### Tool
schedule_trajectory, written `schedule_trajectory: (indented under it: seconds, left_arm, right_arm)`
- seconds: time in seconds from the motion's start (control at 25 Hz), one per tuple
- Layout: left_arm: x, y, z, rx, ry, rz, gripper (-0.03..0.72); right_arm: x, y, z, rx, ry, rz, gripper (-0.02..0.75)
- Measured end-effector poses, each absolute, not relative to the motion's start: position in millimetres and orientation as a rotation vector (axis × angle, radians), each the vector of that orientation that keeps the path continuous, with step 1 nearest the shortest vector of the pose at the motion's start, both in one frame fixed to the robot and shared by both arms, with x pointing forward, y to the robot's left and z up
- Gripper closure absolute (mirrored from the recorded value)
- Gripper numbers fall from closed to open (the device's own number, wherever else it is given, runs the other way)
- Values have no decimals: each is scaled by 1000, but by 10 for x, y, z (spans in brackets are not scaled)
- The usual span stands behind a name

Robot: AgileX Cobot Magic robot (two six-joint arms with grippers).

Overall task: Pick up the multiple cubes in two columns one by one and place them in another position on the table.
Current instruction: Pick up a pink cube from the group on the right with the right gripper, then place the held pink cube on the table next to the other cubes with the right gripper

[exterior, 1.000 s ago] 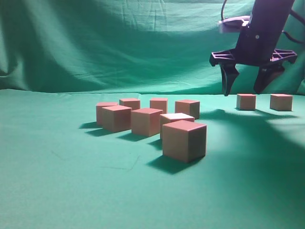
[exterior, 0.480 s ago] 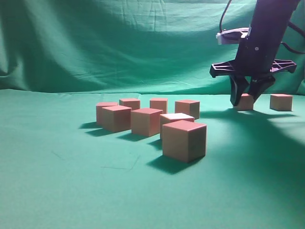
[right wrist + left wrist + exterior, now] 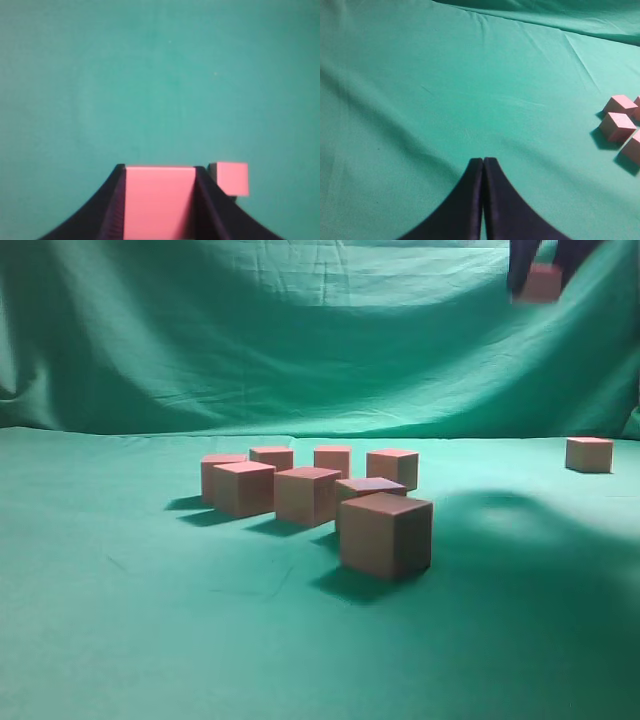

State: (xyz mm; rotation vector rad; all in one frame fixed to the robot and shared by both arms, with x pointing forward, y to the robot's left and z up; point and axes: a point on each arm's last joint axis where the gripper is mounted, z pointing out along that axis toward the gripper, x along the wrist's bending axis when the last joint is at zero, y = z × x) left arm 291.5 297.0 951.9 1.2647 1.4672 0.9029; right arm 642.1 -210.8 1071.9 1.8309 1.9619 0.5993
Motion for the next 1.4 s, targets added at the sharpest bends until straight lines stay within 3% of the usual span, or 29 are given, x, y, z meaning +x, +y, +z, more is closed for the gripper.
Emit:
schedule_trajectory:
  seconds: [0.28, 0.44, 0.84, 1.4]
  left_arm:
    - [2915, 2970, 9519, 1265, 1467, 903, 688]
    - [2915, 2970, 9519, 1265, 1467, 903, 688]
    - [2915, 2970, 9519, 1265, 1467, 903, 688]
    - [2915, 2970, 9519, 1265, 1467, 903, 688]
  right_arm:
    - [5675, -1916, 11480, 1784, 2084, 680, 483]
    - [5183, -1560, 11564, 1603, 2261, 708, 483]
    - [4221, -685, 10704, 1118, 2740, 561, 483]
    - [4161, -101, 9872, 676, 2998, 271, 483]
